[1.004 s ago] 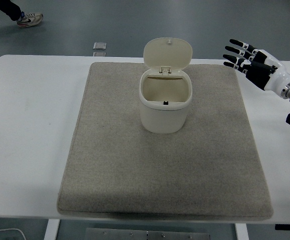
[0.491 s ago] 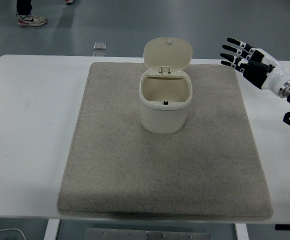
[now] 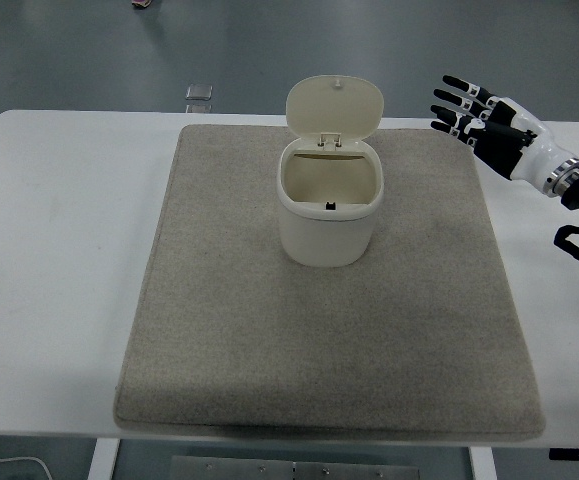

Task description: Pick up the tennis ball and place it in the box.

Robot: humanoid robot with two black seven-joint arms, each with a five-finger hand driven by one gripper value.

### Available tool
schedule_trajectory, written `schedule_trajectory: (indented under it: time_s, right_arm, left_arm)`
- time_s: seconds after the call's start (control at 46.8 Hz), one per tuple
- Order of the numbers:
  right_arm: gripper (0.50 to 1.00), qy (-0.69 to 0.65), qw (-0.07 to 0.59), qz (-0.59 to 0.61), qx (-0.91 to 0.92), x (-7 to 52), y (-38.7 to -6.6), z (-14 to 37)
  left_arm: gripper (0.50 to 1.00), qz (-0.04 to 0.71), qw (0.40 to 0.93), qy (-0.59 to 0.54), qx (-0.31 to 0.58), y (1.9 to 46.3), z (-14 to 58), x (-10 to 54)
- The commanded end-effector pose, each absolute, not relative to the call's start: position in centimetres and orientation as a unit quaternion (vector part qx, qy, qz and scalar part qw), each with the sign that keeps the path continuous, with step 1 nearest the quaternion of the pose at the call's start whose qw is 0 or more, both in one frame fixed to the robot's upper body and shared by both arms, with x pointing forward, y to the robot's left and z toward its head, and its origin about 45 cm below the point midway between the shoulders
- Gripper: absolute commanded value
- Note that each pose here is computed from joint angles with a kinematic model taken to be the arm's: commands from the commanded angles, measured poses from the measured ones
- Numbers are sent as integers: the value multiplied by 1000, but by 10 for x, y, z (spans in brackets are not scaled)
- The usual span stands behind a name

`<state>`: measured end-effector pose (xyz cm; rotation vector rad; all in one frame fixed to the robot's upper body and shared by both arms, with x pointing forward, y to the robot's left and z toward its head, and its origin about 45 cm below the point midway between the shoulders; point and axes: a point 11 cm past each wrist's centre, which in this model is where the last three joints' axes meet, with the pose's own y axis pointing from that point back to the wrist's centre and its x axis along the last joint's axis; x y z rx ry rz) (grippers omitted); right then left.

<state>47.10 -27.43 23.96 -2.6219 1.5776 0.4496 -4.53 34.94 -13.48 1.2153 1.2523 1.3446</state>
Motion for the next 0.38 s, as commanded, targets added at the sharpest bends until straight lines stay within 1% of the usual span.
schedule_trajectory:
  time_s: [0.0, 0.278, 0.363]
  right_arm:
    - [911, 511, 26, 147, -847, 471, -272, 238]
    - [911, 519, 29, 145, -842, 473, -273, 240]
    - [911, 519, 29, 147, -842, 473, -267, 238]
  left_arm:
    - [992, 545, 452, 507, 492, 350, -135, -45]
    - [992, 545, 452, 507, 492, 350, -135, -45]
    - [992, 545, 452, 507, 492, 350, -135, -45]
